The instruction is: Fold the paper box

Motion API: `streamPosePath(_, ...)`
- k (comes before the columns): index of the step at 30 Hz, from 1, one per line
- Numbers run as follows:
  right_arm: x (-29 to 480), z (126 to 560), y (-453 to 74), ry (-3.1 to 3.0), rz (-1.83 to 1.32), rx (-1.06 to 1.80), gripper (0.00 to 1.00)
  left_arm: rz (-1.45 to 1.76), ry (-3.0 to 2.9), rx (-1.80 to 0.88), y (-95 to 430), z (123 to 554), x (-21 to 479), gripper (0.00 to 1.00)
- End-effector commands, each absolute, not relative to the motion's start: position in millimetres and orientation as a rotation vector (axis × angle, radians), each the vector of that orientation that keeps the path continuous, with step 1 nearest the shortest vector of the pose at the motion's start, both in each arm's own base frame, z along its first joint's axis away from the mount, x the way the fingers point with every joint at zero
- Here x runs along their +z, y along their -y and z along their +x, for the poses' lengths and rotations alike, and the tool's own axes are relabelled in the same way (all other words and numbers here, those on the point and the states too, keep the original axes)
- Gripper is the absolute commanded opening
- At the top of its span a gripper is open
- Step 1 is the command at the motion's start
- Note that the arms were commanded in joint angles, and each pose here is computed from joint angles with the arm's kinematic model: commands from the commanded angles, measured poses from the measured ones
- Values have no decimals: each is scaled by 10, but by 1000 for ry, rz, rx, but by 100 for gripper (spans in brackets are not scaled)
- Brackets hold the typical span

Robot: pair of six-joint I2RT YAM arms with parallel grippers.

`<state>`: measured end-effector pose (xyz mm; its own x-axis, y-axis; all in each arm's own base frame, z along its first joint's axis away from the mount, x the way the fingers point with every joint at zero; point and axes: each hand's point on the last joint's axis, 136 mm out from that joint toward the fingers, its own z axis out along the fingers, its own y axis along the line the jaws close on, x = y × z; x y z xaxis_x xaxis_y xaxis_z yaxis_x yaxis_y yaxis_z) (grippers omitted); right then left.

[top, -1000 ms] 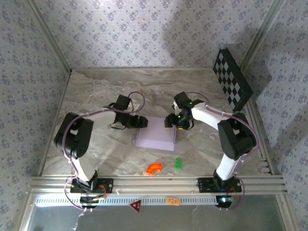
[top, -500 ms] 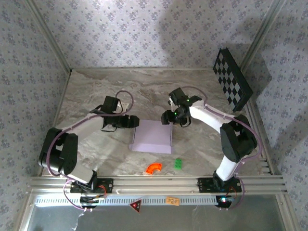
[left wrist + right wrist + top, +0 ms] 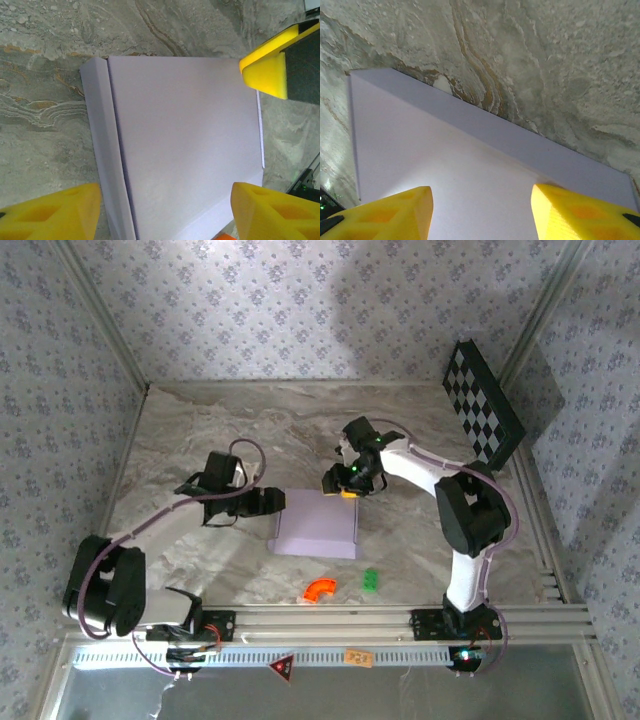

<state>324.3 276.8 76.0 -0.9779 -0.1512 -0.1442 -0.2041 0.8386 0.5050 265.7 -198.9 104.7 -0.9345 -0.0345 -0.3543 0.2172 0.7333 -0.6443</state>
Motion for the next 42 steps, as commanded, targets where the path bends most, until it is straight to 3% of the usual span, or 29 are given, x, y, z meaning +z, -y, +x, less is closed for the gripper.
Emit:
streamPosePath(1,724,3290,-2775,-2924,-306,829,57,128,-2568,-1062,2002,2617,1127,70)
streamPosePath(30,864,3411,-2812,-2849,-302,921,57,167,-2545,-1060,2016,2570,1163,68)
streamPosePath(42,559,3378,-2687,-2939,-239,866,56,203,-2529,-1058,2046,2574,1200,68)
